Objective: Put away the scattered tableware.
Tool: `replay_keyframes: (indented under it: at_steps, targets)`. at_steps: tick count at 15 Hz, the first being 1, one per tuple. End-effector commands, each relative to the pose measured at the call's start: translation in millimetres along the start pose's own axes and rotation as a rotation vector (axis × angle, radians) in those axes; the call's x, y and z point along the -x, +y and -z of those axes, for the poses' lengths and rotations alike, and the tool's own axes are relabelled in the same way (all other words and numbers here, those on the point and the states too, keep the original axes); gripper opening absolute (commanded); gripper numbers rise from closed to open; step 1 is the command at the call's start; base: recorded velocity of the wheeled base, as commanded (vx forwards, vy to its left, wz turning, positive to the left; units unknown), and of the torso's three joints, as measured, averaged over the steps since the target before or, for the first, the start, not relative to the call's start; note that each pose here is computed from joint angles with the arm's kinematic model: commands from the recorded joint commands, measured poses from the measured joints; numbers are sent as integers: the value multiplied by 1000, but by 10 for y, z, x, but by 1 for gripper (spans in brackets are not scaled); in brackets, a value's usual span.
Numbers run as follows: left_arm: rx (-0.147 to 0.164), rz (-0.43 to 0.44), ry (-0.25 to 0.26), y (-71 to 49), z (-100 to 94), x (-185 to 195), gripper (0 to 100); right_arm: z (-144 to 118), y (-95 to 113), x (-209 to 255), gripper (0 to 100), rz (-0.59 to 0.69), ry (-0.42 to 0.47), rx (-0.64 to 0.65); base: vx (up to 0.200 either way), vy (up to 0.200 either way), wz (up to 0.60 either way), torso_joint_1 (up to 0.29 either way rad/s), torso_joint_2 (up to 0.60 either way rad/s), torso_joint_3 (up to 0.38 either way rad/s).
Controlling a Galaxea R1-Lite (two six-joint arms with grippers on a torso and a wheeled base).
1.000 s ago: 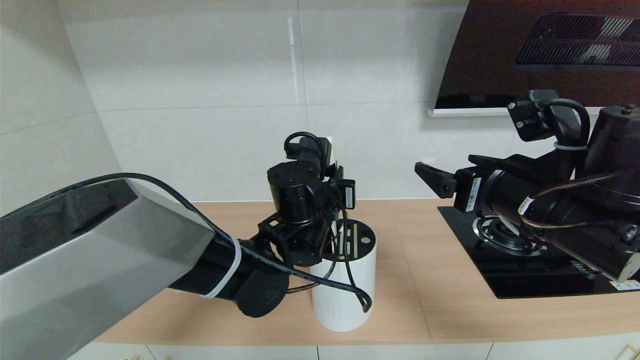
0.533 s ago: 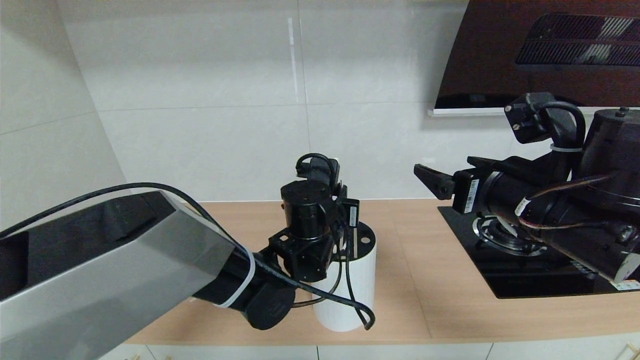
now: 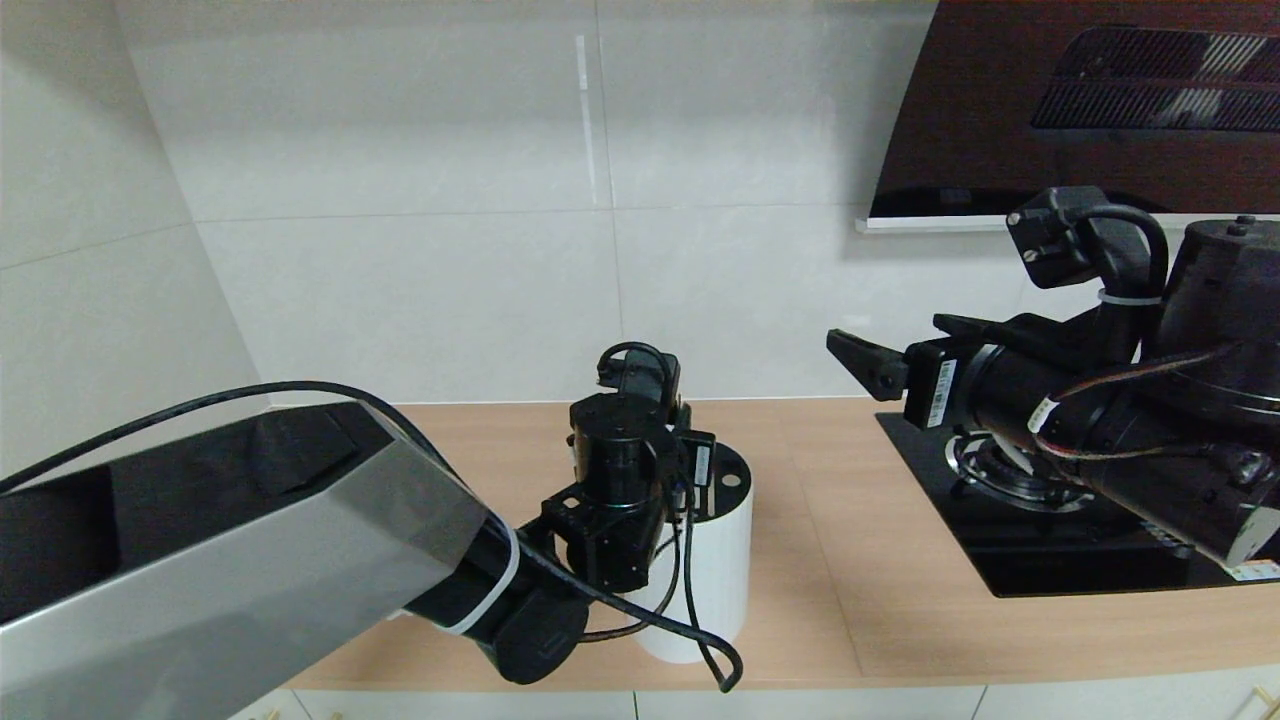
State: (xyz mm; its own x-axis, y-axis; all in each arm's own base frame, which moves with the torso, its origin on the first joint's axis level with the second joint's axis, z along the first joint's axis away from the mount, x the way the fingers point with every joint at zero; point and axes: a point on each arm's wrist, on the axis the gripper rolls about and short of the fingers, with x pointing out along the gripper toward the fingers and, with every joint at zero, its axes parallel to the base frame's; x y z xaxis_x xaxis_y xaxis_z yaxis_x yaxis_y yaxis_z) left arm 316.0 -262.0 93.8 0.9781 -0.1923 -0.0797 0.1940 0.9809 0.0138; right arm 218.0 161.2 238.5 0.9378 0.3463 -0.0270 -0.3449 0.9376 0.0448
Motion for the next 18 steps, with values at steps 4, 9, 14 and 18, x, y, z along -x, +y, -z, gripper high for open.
replay_keyframes:
  at_steps: [4, 9, 14, 18]
  targets:
    - [-2, -3, 2, -2, 15, -6, 100, 7, 1, 2, 100, 0, 2, 0, 0, 0, 0, 0, 0, 0]
    - [-8, 0, 6, -31, 34, 4, 100, 7, 0, 7, 100, 0, 2, 0, 0, 0, 0, 0, 0, 0]
    - [-6, -1, 3, -27, 8, 34, 100, 3, -1, 10, 100, 0, 1, 2, 0, 0, 0, 0, 0, 0]
    - [90, 16, -155, 208, -739, 499, 100, -19, -6, 28, 100, -1, -8, -1, 0, 0, 0, 0, 0, 0]
